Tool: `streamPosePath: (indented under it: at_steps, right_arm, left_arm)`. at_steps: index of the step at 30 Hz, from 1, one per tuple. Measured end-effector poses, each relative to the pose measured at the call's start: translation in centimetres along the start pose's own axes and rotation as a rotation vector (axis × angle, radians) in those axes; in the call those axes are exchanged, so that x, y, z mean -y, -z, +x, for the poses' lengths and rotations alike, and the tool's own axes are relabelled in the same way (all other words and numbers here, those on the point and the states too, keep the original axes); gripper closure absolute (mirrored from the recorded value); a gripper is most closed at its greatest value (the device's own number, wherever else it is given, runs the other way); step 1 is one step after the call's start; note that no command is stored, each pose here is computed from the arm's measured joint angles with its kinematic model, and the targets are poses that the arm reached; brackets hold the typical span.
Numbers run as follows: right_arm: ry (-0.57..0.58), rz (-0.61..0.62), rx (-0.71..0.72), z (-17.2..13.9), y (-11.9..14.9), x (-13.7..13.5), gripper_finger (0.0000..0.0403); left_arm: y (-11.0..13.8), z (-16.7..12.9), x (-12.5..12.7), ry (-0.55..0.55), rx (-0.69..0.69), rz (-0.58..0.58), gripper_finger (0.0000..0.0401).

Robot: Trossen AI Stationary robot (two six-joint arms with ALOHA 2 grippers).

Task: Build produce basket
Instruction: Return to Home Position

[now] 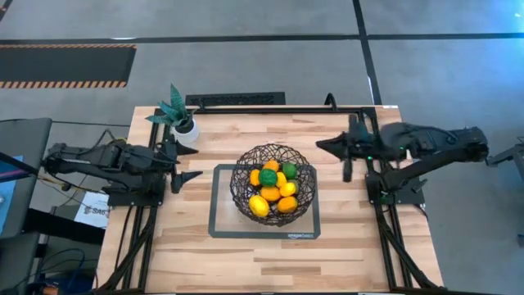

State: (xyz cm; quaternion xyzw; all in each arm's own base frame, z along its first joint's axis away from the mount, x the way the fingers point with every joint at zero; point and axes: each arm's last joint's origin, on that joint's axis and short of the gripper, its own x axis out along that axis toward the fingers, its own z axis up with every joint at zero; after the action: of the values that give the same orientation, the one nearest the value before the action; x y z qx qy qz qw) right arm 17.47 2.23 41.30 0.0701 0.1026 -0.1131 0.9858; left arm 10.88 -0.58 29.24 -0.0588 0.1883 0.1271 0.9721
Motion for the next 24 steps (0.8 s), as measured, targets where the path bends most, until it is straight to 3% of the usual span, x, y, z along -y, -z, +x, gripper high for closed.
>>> streamPosePath:
  at_steps: [4, 8, 16, 24]
  right_arm:
    - [-0.048, 0.046, 0.098, -1.4, 3.0, 0.8, 0.0400]
    - [-0.096, 0.089, 0.158, -1.7, 6.7, 1.3, 0.0401]
    - [-0.178, 0.154, 0.262, -0.7, 14.1, 1.9, 0.0401]
    - [-0.168, 0.189, 0.224, 0.5, 20.1, 2.9, 0.0401]
  left_arm:
    - [2.8, 1.0, -0.2, 0.040, 0.066, -0.071, 0.0042]
    - [4.0, 1.4, -0.2, 0.076, 0.128, -0.099, 0.0042]
    - [7.3, 2.9, -0.5, 0.059, 0.077, -0.157, 0.0042]
    - [8.9, 4.3, -0.7, 0.025, 0.159, -0.061, 0.0042]
